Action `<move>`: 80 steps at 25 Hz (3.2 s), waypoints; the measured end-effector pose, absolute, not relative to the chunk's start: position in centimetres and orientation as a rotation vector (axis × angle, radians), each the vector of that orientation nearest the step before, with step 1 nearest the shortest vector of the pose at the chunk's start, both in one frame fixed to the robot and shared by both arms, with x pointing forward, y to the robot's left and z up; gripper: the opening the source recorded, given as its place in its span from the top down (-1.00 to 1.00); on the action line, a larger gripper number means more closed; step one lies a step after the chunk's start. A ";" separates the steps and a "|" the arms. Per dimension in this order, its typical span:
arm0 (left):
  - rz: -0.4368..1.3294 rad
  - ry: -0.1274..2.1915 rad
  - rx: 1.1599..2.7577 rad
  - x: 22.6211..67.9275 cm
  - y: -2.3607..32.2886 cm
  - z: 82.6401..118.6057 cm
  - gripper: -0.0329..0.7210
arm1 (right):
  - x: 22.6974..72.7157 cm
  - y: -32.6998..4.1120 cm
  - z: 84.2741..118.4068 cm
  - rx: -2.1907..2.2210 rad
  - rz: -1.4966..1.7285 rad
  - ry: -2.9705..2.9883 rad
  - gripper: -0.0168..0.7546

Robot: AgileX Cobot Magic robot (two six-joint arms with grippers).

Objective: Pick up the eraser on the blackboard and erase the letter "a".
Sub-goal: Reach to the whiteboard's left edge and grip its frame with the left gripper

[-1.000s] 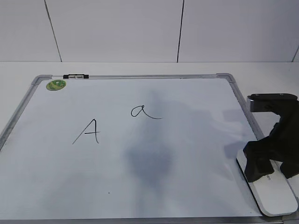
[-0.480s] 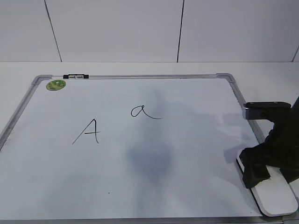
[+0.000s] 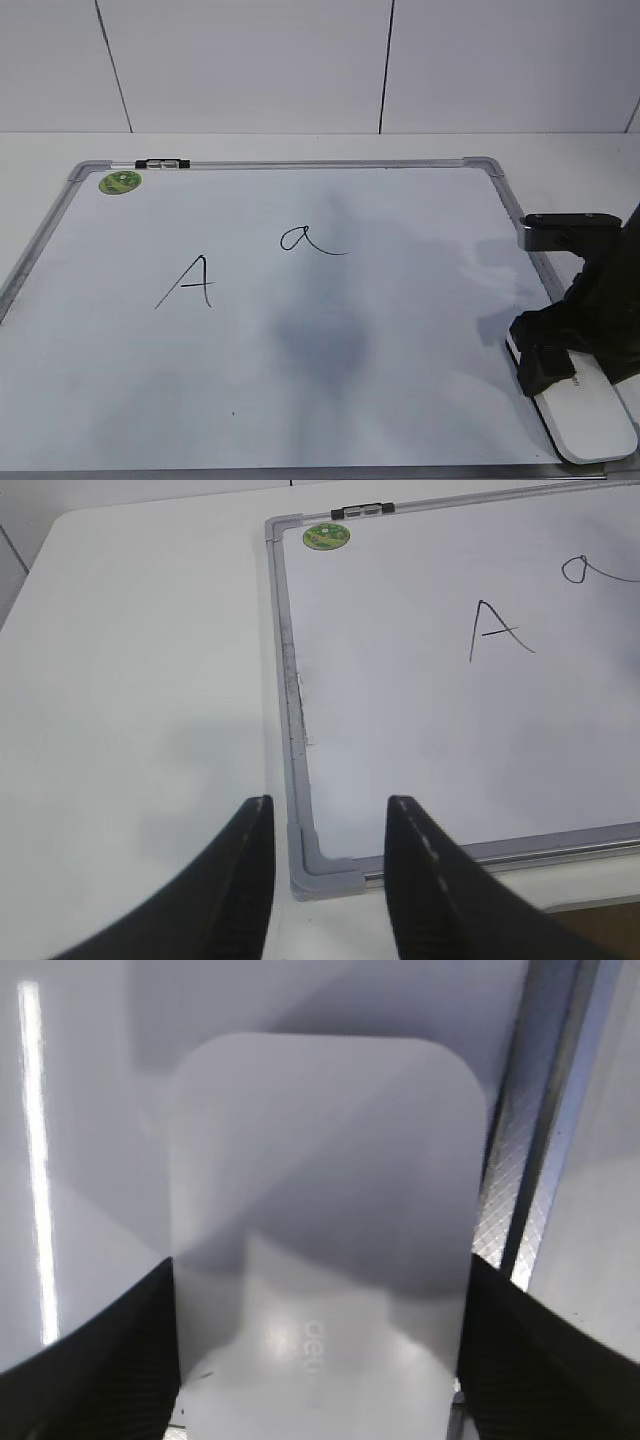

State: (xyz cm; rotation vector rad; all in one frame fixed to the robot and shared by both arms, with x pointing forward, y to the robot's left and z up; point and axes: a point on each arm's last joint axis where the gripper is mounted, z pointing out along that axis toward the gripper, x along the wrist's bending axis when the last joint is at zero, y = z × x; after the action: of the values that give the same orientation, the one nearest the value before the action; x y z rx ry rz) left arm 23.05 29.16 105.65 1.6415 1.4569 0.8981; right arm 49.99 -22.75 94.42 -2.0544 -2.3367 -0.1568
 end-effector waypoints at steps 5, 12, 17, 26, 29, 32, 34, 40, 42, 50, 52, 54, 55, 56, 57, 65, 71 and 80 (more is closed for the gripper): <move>0.898 1.457 1.642 23.0 29.2 105.7 0.21 | 50.0 -22.7 94.4 -2.055 -0.158 -2.334 -0.53; 0.898 1.457 1.642 23.0 29.2 105.7 0.21 | 50.0 -22.7 94.4 -2.057 -0.158 -2.332 -0.47; 0.898 1.457 1.642 23.0 29.2 105.7 0.21 | 50.0 -22.7 94.4 -2.057 -0.158 -2.332 -0.47; 0.898 1.457 1.642 23.0 29.2 105.7 0.21 | 50.0 -22.7 94.4 -2.057 -0.158 -2.332 -0.47; 0.898 1.457 1.642 23.0 29.2 105.7 0.21 | 50.0 -22.7 94.4 -2.057 -0.158 -2.332 -0.47; 0.898 1.457 1.642 23.0 29.2 105.7 0.21 | 50.0 -22.7 94.5 -2.059 -0.165 -2.334 -0.47; 0.898 1.457 1.642 23.0 29.2 105.7 0.21 | 50.0 -22.7 94.8 -2.063 -0.181 -2.340 -0.47; 0.898 1.457 1.642 23.0 29.2 105.7 0.21 | 49.5 -22.8 96.1 -2.070 -0.226 -2.351 -0.47; 0.898 1.457 1.642 23.0 29.2 105.7 0.21 | 49.3 -22.8 96.7 -2.072 -0.242 -2.349 -0.47; 0.898 1.457 1.642 23.0 29.2 105.7 0.21 | 47.1 -23.2 100.7 -2.077 -0.356 -2.375 -0.47; 0.898 1.457 1.642 23.0 29.2 105.7 0.21 | 46.5 -23.4 101.5 -2.075 -0.376 -2.382 -0.47; 0.898 1.457 1.642 23.0 29.2 105.7 0.21 | 45.9 -23.5 102.2 -2.074 -0.390 -2.387 -0.47; 0.898 1.457 1.642 23.0 29.2 105.7 0.21 | 45.7 -23.5 102.4 -2.071 -0.388 -2.387 -0.47; 0.898 1.457 1.642 23.0 29.2 105.7 0.21 | 45.5 -23.6 102.6 -2.070 -0.387 -2.387 -0.47; 0.898 1.457 1.642 23.0 29.2 105.7 0.21 | 45.4 -23.6 102.6 -2.068 -0.383 -2.387 -0.47; 0.898 1.457 1.642 23.0 29.2 105.7 0.21 | 45.3 -23.6 102.7 -2.063 -0.371 -2.385 -0.47; 0.898 1.457 1.642 23.0 29.2 105.7 0.21 | 45.3 -23.6 102.7 -2.063 -0.371 -2.385 -0.47; 0.871 1.366 1.535 23.4 28.5 107.5 0.08 | 45.3 -23.6 102.7 -2.064 -0.379 -2.389 -0.47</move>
State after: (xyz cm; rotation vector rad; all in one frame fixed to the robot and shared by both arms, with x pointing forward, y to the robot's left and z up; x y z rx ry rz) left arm 23.39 28.47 107.51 1.5349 1.3663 0.8713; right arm 45.35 -23.62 102.67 -2.0636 -2.3886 -0.3788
